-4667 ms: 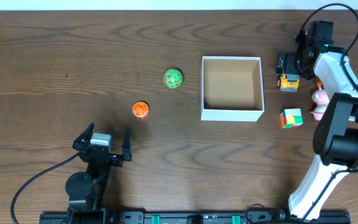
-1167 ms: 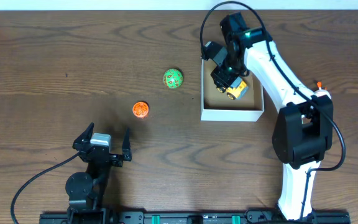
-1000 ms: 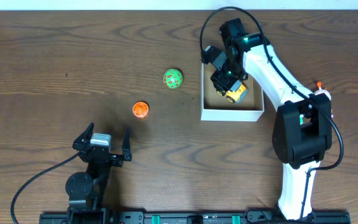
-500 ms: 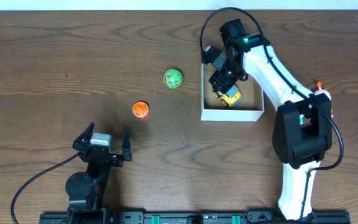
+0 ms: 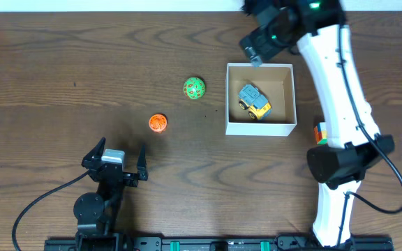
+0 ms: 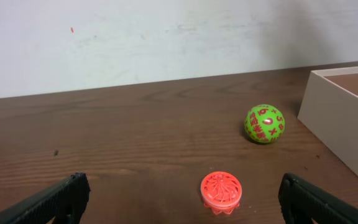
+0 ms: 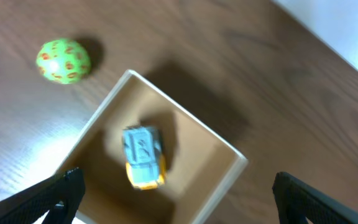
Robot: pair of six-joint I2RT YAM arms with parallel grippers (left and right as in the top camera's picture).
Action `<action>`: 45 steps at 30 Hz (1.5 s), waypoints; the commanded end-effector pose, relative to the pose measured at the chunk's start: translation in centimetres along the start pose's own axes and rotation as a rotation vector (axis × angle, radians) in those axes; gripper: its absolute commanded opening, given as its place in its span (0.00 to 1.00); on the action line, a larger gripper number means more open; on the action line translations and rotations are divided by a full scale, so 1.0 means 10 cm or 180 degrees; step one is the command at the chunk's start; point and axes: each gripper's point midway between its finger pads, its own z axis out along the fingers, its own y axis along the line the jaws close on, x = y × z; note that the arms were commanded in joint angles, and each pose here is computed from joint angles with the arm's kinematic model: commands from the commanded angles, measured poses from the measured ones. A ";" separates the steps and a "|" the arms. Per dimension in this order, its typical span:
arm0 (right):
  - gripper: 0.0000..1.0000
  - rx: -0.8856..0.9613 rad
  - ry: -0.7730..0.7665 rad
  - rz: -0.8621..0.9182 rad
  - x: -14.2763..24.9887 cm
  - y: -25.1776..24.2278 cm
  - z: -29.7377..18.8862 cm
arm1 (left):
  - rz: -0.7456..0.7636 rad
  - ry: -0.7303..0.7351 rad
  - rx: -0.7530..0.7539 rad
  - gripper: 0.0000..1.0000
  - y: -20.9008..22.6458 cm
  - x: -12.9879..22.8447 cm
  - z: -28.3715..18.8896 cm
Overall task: Pack container
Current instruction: 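Move the right gripper to the colour cube and grasp it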
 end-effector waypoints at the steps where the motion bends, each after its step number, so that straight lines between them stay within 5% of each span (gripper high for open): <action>1: 0.99 0.0424 -0.0001 0.0607 0.12 -0.42 -0.27 | -0.0009 0.0153 0.0017 0.98 -0.01 0.16 0.01; 14: 0.99 0.0226 0.0435 0.1392 0.73 -0.80 -0.32 | -0.0009 0.0153 0.0017 0.98 -0.01 0.16 0.01; 22: 0.99 0.0321 0.1342 0.1611 1.81 -0.73 -0.34 | -0.0009 0.0153 0.0017 0.98 -0.01 0.16 0.01; 28: 0.99 0.0512 0.1180 0.2022 2.15 -1.07 -0.32 | -0.0009 0.0153 0.0017 0.98 -0.01 0.16 0.01; 35: 0.99 0.0256 0.1097 0.2198 2.46 -1.32 0.21 | -0.0009 0.0153 0.0017 0.98 -0.01 0.16 0.01; 45: 0.99 0.0012 0.1334 0.2103 2.83 -0.96 0.84 | -0.0009 0.0155 0.0017 0.98 -0.01 0.16 0.01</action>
